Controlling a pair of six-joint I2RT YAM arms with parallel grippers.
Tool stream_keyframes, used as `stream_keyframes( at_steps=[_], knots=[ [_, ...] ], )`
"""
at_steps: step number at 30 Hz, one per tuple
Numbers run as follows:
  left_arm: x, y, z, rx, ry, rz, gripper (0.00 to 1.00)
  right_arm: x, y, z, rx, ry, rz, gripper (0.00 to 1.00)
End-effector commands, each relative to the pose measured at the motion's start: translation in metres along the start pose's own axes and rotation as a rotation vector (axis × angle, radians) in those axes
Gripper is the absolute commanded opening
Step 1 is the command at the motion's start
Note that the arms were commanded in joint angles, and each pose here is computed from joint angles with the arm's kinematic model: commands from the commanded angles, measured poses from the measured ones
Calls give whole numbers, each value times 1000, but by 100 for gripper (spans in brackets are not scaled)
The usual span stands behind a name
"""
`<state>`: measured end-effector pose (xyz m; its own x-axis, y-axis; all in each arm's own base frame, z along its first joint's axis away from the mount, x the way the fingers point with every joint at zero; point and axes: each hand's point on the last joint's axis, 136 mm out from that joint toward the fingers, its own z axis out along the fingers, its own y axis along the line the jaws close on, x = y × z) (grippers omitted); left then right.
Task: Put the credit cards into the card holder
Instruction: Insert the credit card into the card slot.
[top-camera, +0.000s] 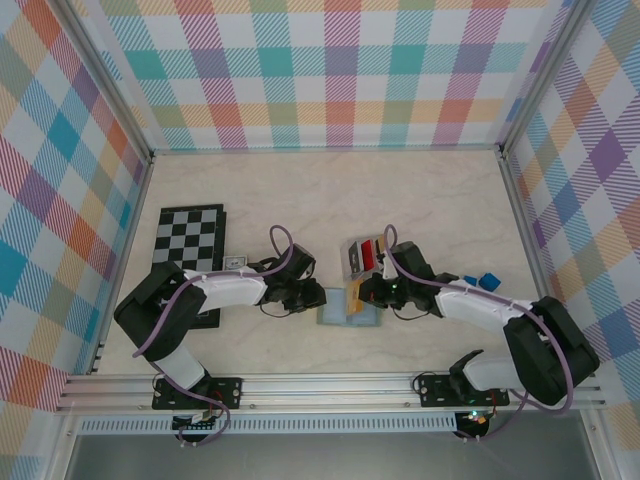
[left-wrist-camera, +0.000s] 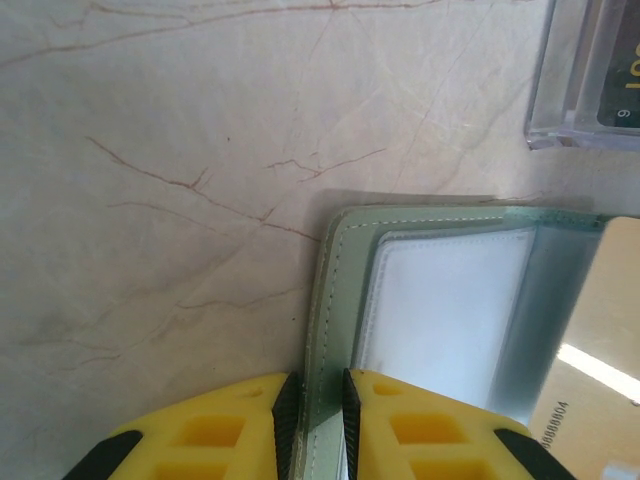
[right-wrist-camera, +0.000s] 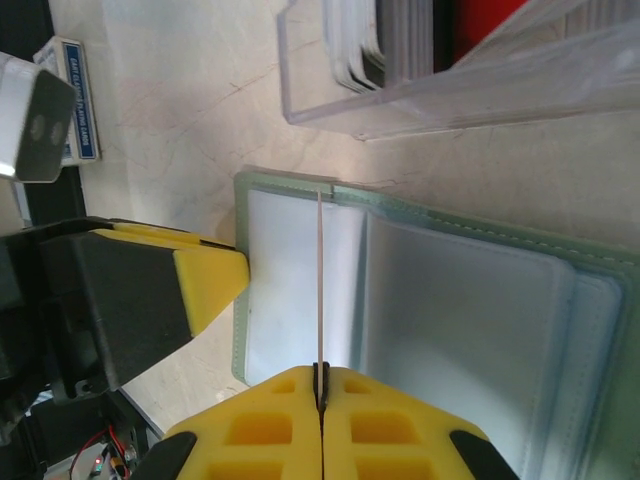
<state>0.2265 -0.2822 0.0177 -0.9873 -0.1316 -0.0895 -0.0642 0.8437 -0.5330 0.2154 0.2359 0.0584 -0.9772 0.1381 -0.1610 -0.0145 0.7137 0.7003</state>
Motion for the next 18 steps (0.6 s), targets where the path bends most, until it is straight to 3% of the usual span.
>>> stream_keyframes(
  at_steps=[1,18],
  knots=[
    [16,9,15,-24,72,-1,22,5,-3,8,-20,29,25,5],
    [20,7,19,-10,77,-30,21,21,-9,20,-55,69,56,5]
  ],
)
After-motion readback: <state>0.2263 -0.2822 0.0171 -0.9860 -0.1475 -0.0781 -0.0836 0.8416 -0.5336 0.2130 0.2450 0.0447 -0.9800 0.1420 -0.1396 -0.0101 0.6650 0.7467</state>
